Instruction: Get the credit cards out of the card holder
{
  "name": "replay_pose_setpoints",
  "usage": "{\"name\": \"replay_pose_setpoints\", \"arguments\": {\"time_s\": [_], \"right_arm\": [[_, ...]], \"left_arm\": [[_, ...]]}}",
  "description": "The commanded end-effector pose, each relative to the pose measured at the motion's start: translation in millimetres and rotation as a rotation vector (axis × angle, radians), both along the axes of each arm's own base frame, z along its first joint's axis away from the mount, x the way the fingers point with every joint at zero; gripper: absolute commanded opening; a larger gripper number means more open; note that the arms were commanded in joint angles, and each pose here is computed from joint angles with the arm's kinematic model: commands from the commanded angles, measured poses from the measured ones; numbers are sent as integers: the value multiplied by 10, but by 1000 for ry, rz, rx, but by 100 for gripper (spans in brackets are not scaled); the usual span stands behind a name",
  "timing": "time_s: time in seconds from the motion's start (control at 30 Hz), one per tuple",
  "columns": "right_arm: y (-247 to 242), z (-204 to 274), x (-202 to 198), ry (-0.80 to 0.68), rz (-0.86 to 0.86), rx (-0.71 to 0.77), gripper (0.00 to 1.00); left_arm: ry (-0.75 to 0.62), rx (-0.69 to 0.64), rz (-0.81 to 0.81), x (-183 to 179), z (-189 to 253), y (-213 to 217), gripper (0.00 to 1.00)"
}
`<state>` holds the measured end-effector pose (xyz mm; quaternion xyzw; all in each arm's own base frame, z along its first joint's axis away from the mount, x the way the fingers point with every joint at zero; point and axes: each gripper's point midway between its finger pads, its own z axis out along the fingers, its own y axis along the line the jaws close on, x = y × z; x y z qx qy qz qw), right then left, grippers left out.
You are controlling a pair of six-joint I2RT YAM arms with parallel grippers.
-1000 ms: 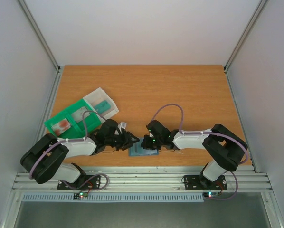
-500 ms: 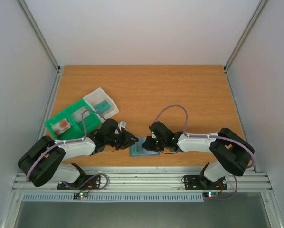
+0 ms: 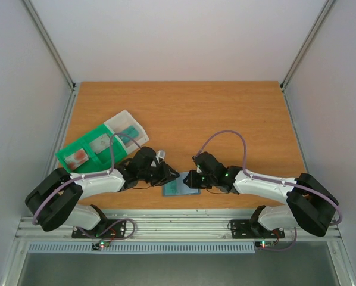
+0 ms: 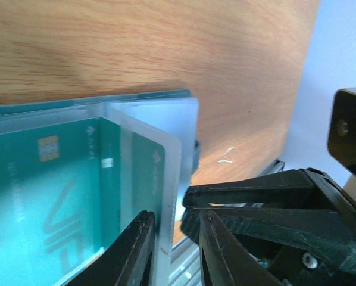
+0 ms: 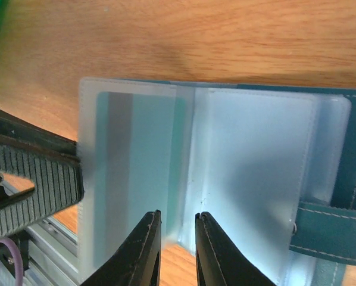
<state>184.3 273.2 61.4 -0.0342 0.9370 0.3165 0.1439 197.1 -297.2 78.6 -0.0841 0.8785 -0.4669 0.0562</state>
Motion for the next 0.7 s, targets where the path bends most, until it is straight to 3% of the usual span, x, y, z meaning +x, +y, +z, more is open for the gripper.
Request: {"name": "replay_pose_setpoints", "arguments": {"time_s": [0.0,0.23,0.4,0.5,0.67], "right_arm": [[-60,-75,-47,-6,14,-27,19],[-74,-58,-33,-19,10,-26,19],[-62,-108,-36,-10,17,-35,18],[-50,-115,-36,-8,19,-32,18],[-57,-129,-31,-9,18,-37,18]], "left_arm": [[-8,83,23,35,-114,75,22],[-6,67,13,45,-96,32,18],[18,159,45,17,-211,183,10],[30,236,61,-26,-291,327,10],[26,244,54,-26,-295,330,12]]}}
